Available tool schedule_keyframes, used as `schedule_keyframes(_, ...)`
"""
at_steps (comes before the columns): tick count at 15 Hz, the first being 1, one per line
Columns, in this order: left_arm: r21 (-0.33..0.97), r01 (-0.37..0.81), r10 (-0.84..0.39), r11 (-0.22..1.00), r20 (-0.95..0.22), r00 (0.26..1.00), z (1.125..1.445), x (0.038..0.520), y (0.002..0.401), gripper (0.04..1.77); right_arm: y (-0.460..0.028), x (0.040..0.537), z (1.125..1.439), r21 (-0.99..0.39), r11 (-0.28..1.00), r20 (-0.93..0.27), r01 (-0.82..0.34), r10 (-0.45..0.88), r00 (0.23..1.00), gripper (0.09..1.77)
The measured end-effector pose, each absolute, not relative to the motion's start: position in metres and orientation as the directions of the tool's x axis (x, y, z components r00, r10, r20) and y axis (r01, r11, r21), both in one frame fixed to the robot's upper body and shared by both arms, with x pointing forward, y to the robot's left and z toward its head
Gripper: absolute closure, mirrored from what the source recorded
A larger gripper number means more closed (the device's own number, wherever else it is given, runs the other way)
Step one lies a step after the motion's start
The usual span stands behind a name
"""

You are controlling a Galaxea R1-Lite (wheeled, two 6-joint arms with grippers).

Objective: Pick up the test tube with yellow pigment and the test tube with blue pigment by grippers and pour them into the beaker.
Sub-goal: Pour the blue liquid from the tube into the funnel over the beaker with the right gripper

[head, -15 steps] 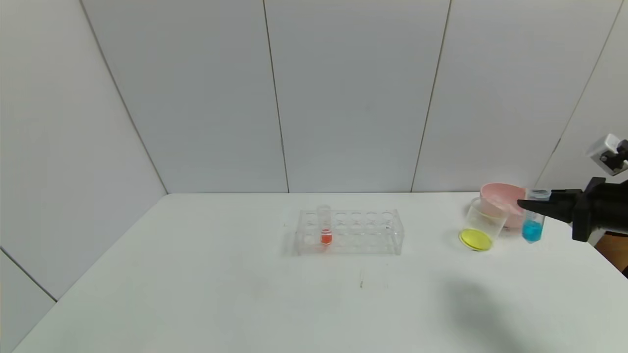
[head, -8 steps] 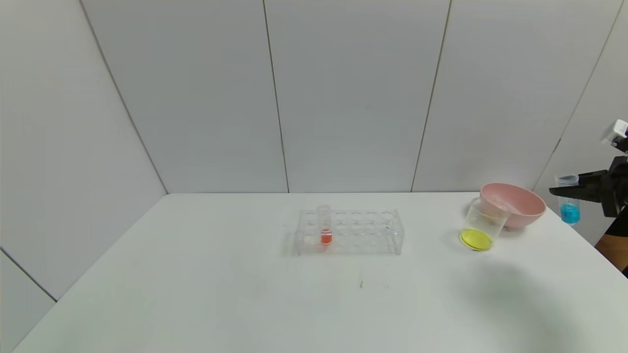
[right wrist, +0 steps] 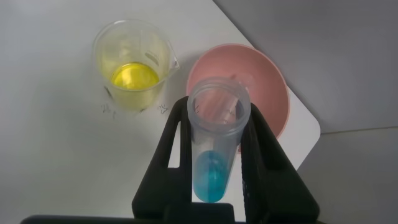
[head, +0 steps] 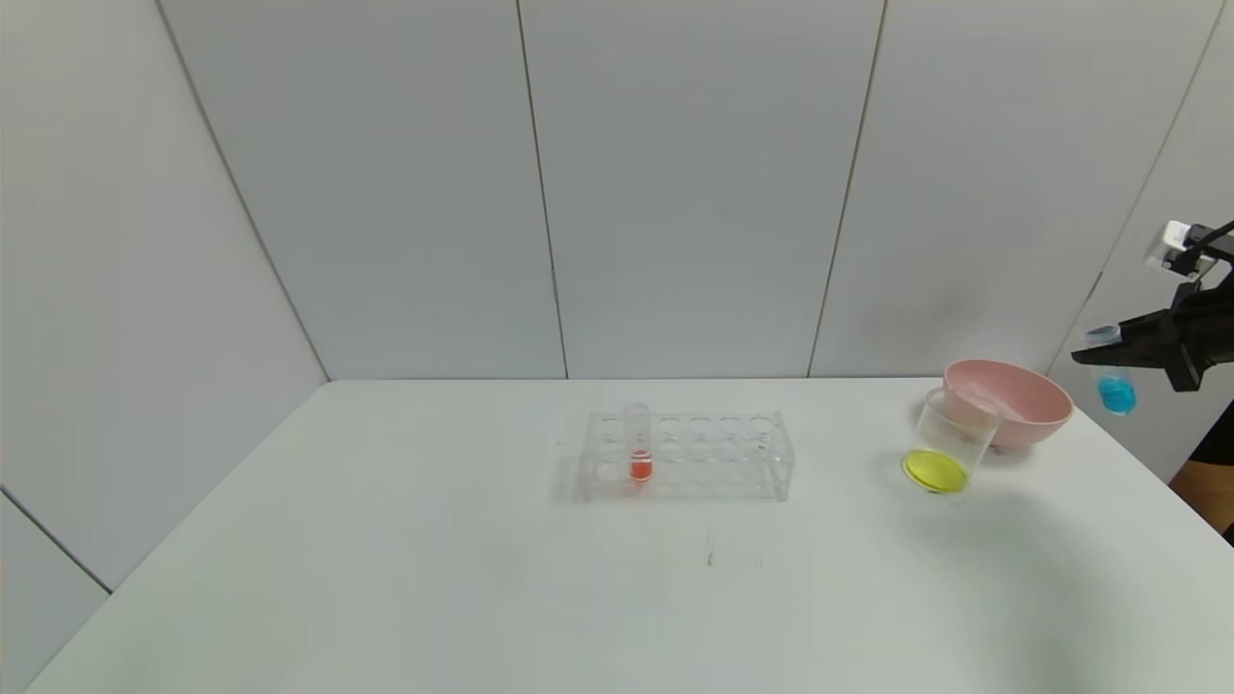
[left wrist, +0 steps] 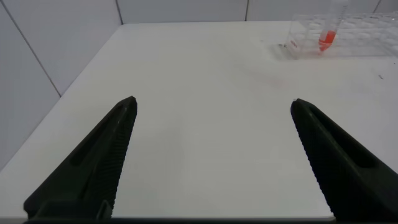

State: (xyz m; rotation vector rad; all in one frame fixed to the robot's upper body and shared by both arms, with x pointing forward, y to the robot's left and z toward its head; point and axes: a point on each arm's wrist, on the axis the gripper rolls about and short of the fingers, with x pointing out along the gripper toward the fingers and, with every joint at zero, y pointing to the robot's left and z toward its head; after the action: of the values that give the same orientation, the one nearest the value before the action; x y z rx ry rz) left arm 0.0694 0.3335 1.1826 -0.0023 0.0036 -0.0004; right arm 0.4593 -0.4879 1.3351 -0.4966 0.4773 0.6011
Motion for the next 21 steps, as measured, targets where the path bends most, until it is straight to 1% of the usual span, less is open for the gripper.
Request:
schedule_keyframes(2,-0.002,0.001,-0.001,1.000,-0.004,1.000,1.183,0.069,0.334,0.05,-0.484,0.468,1.334,-0.311,0.700,-0.606,-0.643,0.375,0.701,1.35)
schedule_keyframes(6,-0.003,0.000,0.000,1.000,-0.004,1.000,1.183,0.069,0.334,0.05,-0.471,0.481,1.329,-0.357,0.661,-0.643,-0.660,0.339,0.687,1.35)
schedule_keyframes(9,-0.002,0.000,0.000,1.000,-0.004,1.000,1.183,0.069,0.334,0.05,-0.456,0.484,1.330,-0.366,0.640,-0.660,-0.675,0.333,0.673,1.35)
schedule_keyframes(15,-0.003,0.000,0.000,1.000,-0.004,1.000,1.183,0.069,0.334,0.05,-0.424,0.486,1.340,-0.448,0.593,-0.714,-0.669,0.214,0.667,1.35)
schedule_keyframes(21,-0.003,0.001,-0.001,1.000,-0.004,1.000,1.183,0.069,0.334,0.05,-0.393,0.489,1.341,-0.501,0.545,-0.763,-0.673,0.089,0.640,1.35)
